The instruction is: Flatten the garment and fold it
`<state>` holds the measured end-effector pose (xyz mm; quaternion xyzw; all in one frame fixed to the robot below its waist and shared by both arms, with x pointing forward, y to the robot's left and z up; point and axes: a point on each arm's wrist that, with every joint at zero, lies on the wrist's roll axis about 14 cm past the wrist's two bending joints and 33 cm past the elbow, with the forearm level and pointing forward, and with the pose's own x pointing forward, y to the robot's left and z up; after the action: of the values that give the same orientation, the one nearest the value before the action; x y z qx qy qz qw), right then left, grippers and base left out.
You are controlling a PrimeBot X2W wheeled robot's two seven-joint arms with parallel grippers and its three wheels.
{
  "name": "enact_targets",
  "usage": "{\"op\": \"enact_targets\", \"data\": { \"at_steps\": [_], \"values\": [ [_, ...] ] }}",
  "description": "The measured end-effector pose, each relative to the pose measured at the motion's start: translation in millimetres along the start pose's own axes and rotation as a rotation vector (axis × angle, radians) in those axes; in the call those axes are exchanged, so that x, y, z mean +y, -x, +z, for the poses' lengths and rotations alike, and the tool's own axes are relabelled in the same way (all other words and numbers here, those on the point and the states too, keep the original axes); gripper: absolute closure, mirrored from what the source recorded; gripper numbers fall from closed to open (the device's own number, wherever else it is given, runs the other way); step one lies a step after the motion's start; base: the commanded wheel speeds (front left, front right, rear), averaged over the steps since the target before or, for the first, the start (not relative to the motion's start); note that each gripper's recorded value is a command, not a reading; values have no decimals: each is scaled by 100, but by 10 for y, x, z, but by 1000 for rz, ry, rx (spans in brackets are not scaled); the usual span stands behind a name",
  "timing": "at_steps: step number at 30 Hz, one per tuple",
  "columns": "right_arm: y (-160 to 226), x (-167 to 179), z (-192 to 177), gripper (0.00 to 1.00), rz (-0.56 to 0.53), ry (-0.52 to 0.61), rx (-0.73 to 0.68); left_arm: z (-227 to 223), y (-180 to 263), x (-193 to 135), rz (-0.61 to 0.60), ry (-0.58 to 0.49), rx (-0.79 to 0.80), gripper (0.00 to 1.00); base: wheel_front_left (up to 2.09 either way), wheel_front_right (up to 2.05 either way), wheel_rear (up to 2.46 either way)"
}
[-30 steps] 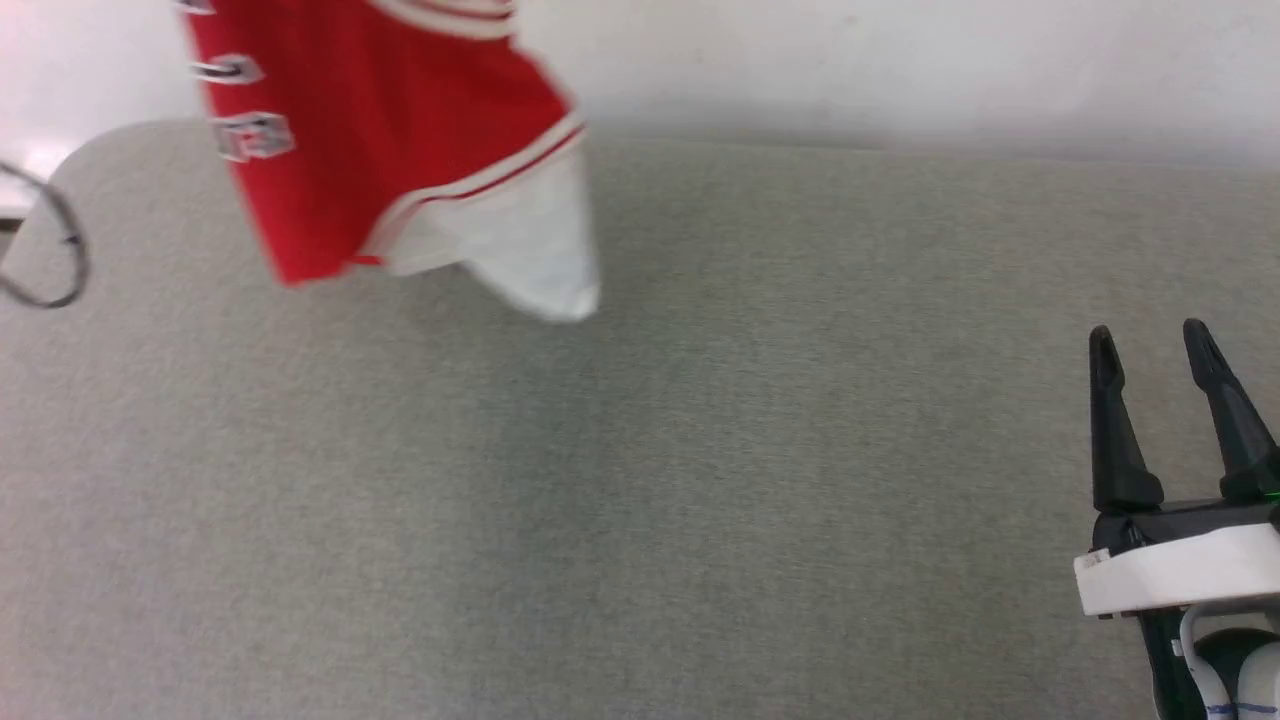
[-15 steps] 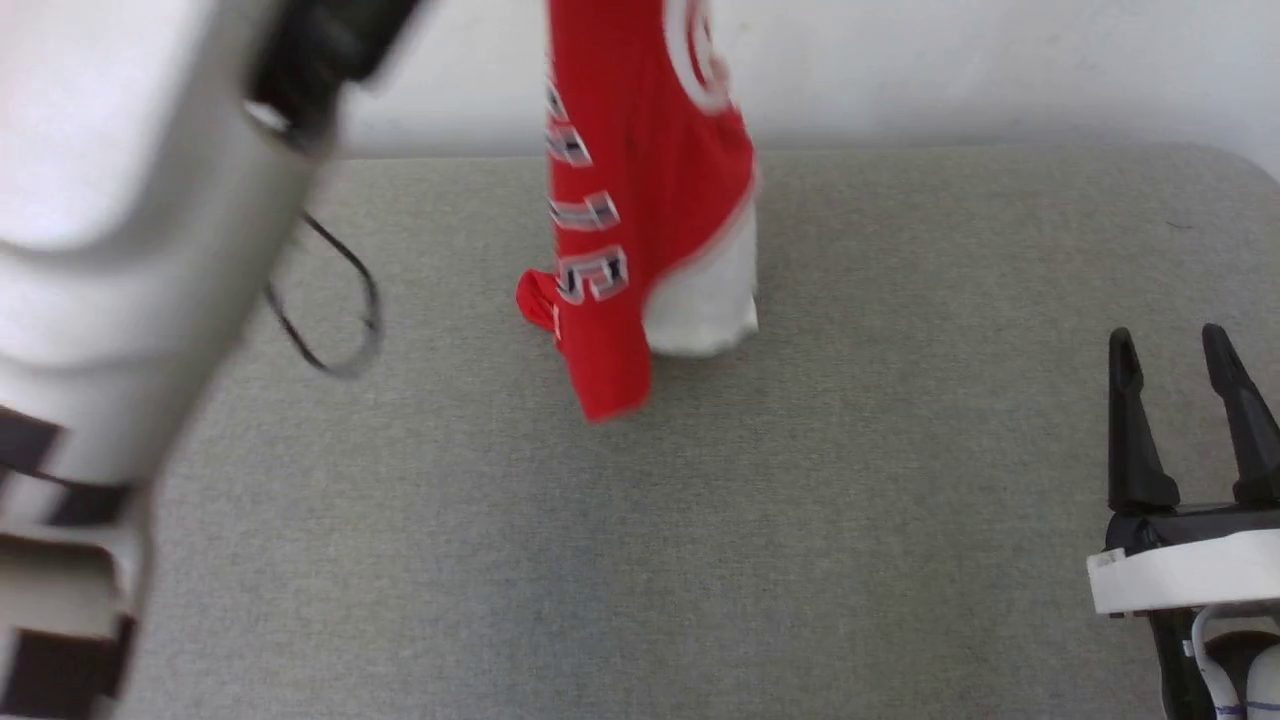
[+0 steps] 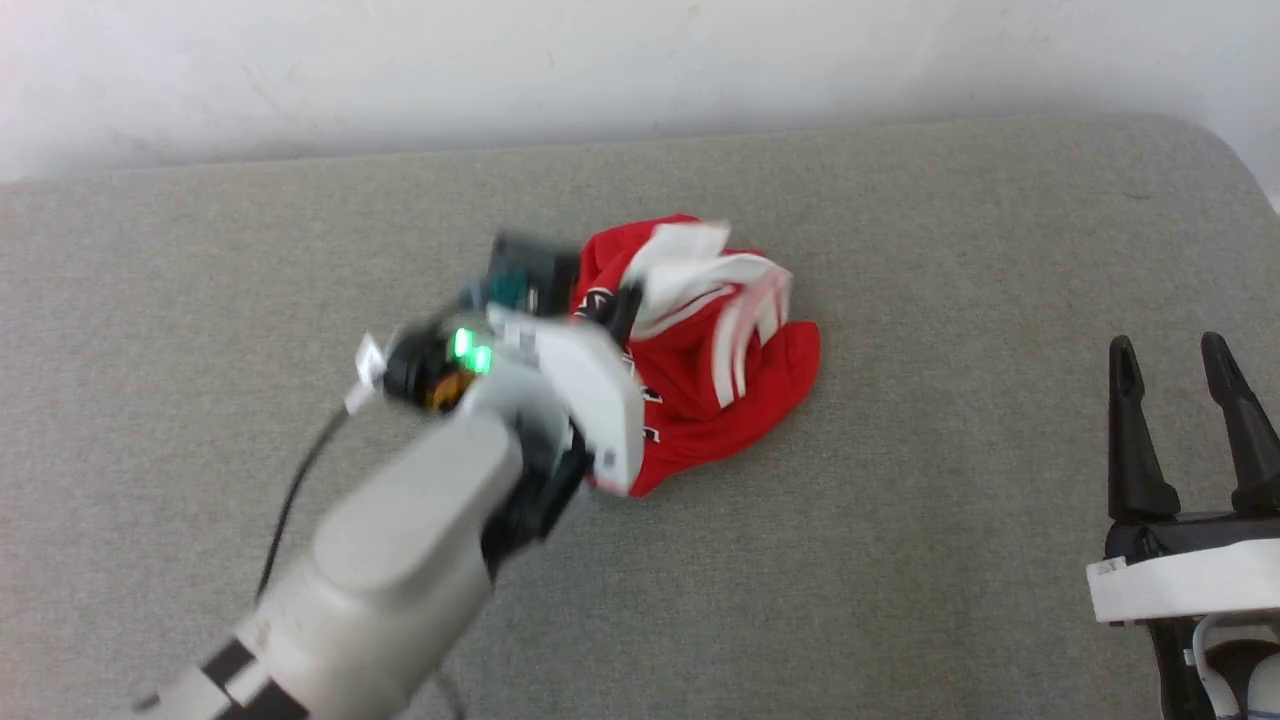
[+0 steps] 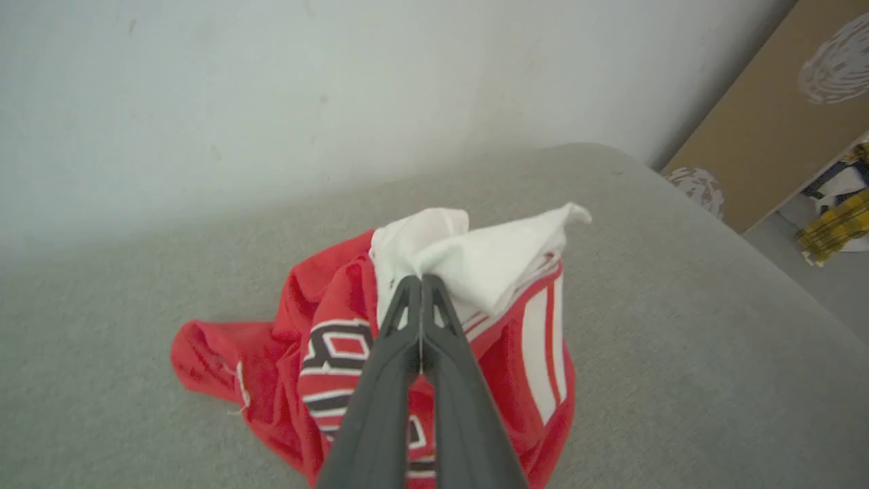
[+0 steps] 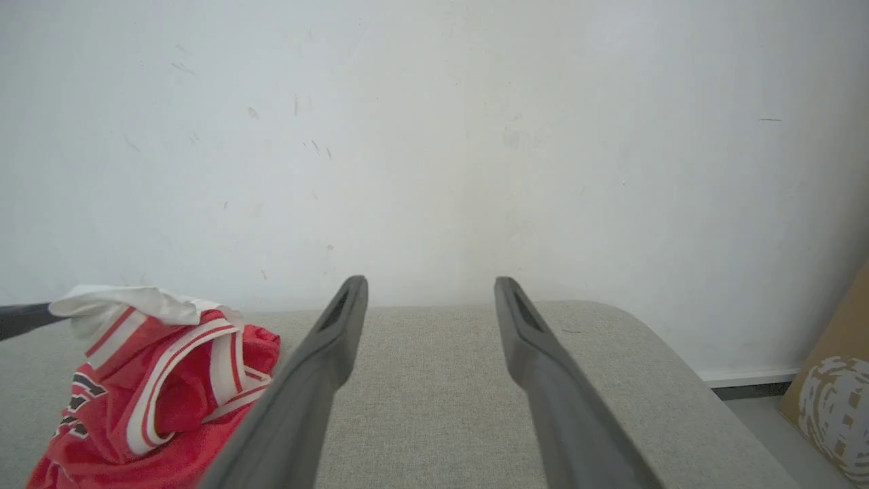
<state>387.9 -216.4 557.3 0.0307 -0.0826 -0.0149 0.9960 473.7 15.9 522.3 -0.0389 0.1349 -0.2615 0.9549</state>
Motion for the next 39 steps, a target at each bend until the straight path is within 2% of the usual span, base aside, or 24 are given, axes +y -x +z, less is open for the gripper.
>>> {"op": "enact_targets", "data": {
  "at_steps": [5,8,11,18,23,28,32,36,39],
  "values": [
    [4,-47,-67,0,-14,5,20,-962,90,103,59,25,237,100,0,0,0],
    [3,-67,-104,0,-20,8,31,-1204,119,101,64,49,298,100,0,0,0],
    [-9,-70,-115,0,-20,8,34,-1097,79,119,76,77,233,0,0,0,0],
    [-20,12,-48,0,3,0,20,-250,99,252,105,94,-92,0,0,0,0],
    [9,47,32,0,14,-3,3,174,494,517,195,67,-302,0,0,0,0],
    [101,24,5,0,8,-4,22,218,1008,702,299,10,-386,0,0,0,0],
    [194,-48,-83,0,-13,-9,55,417,1399,770,402,-97,-502,0,0,0,0],
    [269,-95,-187,0,-28,-12,91,159,1649,849,498,-182,-457,0,0,0,0],
    [321,-121,-264,0,-37,-14,117,-130,1752,837,542,-178,-386,0,0,0,0]
  ]
}}
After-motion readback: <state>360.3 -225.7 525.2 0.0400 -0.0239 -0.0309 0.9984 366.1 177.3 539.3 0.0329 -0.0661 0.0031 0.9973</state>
